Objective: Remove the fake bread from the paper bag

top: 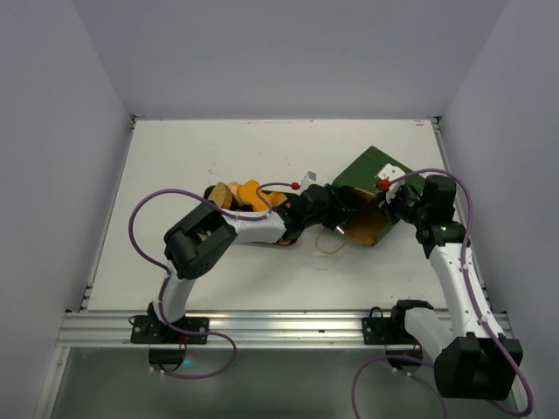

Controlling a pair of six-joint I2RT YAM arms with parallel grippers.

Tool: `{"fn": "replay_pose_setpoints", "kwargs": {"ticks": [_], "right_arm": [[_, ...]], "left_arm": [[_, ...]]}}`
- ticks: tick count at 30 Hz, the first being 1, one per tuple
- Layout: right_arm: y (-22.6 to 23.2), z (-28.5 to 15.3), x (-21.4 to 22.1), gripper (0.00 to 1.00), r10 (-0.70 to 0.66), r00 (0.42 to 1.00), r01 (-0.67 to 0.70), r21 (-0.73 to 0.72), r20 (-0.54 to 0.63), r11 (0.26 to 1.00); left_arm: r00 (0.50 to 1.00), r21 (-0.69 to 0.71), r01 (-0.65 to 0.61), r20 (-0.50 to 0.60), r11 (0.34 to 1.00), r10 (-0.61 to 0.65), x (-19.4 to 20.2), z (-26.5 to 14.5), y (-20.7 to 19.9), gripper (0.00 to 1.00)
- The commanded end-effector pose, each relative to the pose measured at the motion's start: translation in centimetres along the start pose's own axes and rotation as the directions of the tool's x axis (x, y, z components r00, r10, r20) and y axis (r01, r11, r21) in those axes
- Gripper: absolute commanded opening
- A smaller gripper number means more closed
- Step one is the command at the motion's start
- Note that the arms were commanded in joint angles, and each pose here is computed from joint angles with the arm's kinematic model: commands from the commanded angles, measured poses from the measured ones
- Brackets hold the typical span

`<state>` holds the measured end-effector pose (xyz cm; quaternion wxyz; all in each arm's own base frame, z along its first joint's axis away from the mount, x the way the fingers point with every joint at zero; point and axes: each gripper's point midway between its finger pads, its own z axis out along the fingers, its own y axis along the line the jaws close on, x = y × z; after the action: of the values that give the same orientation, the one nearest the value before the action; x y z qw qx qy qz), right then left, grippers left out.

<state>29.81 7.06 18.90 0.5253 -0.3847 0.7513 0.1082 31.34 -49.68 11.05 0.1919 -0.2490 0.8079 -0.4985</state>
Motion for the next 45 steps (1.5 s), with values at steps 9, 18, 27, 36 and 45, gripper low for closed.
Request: {"fn": "replay_pose_setpoints", "kwargs": {"ticks": [9,18,27,36,45], "right_arm": [[0.3,0.0,-0.9,0.0,-0.021,0.999,0.022,-0.028,0.035,0.999],[0.4,0.0,-0.9,0.0,-0.02,0.999,0.021,-0.032,0.036,0.999],[0.4,0.0,-0.8,0.0,-0.02,0.999,0.021,-0.031,0.034,0.999],[0.2,-0.1,-0.8,0.0,-0.022,0.999,0.023,-0.021,0.029,1.0],[0.0,-0.2,-0.9,0.0,-0.017,0.999,0.018,-0.011,0.03,1.0]], "left_arm": [[0.999,0.062,-0.009,0.046,0.998,0.007,-1.6,1.8,-2.6,0.52],[0.999,0.073,-0.025,0.037,0.997,0.022,-1.6,2.5,-2.7,0.5],[0.999,0.073,-0.04,0.012,0.997,0.039,-1.1,3.1,-1.6,0.2],[0.991,0.072,-0.13,0.049,0.989,0.126,-1.9,1.3,-1.6,0.0],[0.969,0.075,-0.241,0.073,0.968,0.235,-2.4,-3.0,-1.9,0.0]]}}
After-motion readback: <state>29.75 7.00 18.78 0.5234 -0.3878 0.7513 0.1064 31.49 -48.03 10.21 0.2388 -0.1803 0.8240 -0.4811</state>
